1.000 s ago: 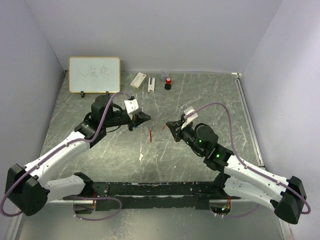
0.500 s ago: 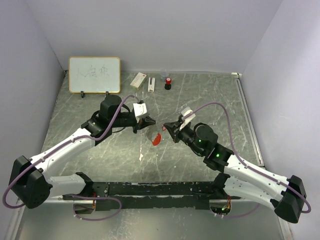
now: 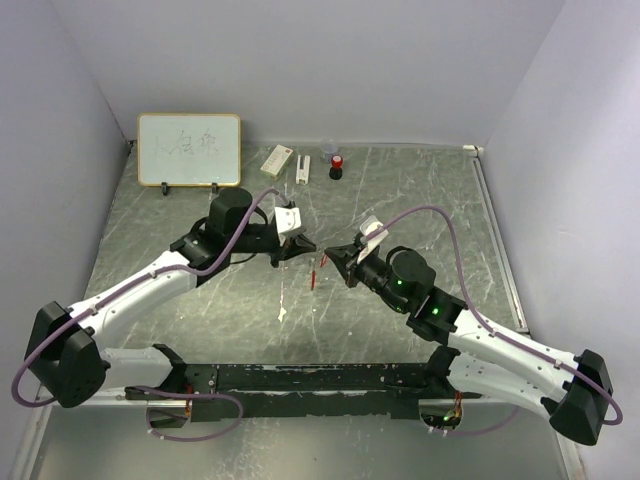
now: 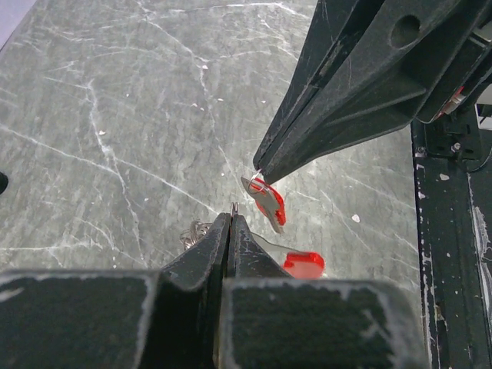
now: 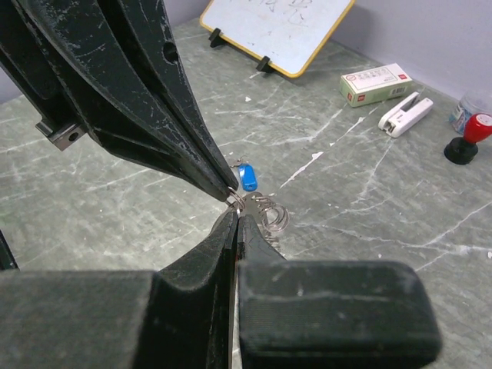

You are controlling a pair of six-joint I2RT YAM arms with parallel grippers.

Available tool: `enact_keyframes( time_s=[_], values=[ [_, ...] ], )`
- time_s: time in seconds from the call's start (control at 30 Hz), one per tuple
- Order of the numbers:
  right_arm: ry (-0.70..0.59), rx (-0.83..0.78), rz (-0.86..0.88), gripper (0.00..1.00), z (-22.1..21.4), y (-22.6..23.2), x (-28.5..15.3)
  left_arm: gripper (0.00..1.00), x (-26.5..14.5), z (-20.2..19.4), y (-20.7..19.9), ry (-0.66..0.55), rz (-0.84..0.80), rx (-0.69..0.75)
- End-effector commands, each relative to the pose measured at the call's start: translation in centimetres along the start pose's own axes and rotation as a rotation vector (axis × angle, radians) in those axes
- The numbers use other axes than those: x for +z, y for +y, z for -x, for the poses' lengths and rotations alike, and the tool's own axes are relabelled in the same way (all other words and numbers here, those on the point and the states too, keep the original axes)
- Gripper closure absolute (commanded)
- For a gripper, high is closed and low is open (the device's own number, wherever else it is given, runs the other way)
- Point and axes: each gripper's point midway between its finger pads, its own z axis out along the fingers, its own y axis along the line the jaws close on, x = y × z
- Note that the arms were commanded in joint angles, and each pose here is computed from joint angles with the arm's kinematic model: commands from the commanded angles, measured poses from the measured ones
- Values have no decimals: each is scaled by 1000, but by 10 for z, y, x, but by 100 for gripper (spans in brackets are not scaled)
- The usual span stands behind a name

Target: Put the keys on the keyring

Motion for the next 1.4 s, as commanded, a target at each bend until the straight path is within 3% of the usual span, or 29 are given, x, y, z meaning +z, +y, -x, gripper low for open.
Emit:
enact_keyframes(
  time_s=[0.0, 1.37],
  values=[
    [-57, -13, 21, 100, 22, 5, 2, 93, 3, 23, -5, -45, -41, 54],
    [-23, 9, -37, 100, 11, -1, 8, 93, 10, 28, -17, -46, -77, 85]
  ],
)
